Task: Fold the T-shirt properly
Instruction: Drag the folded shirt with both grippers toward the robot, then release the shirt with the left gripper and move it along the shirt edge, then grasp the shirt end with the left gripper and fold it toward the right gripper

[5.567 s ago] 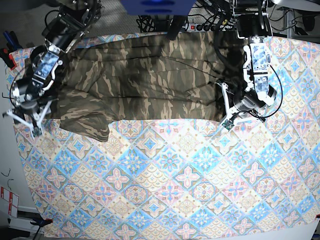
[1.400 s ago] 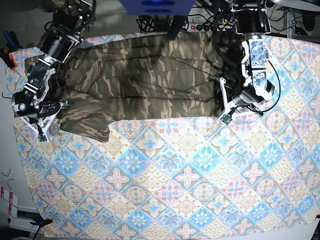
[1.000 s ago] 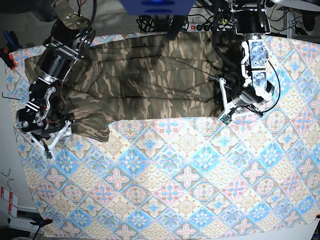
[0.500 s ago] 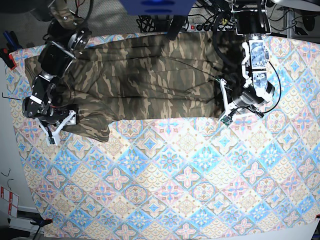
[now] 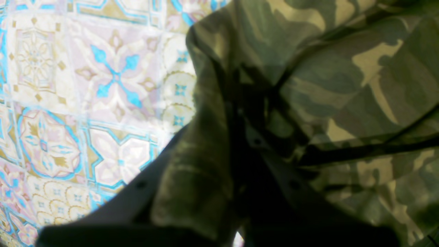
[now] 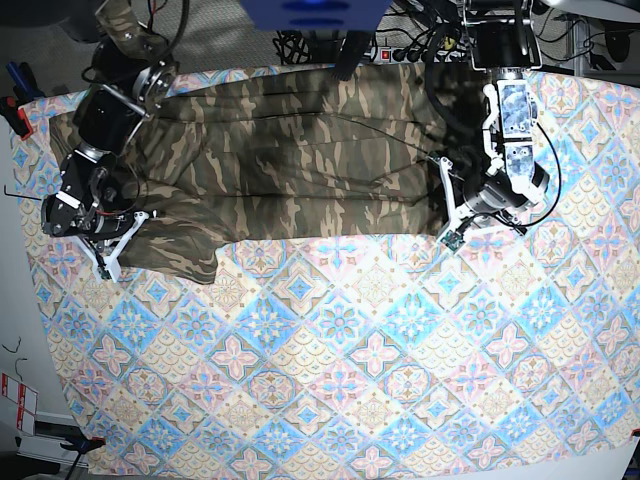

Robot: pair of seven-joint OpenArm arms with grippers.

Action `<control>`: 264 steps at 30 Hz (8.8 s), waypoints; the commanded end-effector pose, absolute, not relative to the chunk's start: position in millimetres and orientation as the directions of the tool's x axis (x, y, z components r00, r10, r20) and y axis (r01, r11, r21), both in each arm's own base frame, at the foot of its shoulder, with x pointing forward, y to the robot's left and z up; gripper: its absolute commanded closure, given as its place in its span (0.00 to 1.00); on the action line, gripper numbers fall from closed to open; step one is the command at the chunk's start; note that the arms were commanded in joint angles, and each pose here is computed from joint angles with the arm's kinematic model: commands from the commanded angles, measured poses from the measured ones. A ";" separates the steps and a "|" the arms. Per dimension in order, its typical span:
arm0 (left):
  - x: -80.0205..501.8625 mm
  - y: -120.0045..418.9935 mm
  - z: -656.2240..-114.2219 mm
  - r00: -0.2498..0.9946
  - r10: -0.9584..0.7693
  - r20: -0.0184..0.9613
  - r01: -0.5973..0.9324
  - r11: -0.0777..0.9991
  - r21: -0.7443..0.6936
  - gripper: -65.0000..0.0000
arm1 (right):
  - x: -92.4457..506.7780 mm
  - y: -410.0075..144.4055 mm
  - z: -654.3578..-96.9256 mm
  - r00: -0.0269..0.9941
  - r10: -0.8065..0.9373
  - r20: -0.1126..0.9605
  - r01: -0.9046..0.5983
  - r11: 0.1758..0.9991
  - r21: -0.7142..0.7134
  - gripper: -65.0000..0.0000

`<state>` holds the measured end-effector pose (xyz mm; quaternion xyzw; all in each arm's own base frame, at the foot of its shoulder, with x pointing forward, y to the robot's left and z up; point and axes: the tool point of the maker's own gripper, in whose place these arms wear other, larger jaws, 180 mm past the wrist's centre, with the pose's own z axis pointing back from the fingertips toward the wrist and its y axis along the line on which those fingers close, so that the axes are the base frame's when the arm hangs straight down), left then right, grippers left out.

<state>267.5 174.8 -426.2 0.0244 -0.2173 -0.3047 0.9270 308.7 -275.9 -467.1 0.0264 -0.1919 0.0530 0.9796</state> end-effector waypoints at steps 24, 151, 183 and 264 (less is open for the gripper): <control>270.3 186.7 -418.5 0.711 -0.586 0.389 0.549 0.808 0.214 1.00 | 244.4 -337.4 -358.8 0.924 0.216 0.315 -0.084 0.919 -0.384 0.97; 157.6 203.5 -481.3 0.902 0.106 0.419 0.100 0.892 -0.441 0.51 | 151.0 -331.7 -402.2 0.961 0.269 0.065 -0.229 0.904 -0.361 0.45; 270.5 276.5 -449.0 0.889 -0.120 0.442 0.205 0.967 -0.150 1.00 | 150.2 -340.0 -399.0 0.969 0.231 0.090 -0.183 0.911 -0.368 0.45; 277.1 -168.3 -374.7 0.535 -0.429 0.728 0.844 0.302 -0.443 0.55 | 139.0 -339.1 -403.3 0.981 0.161 0.105 -0.116 0.931 -0.345 0.45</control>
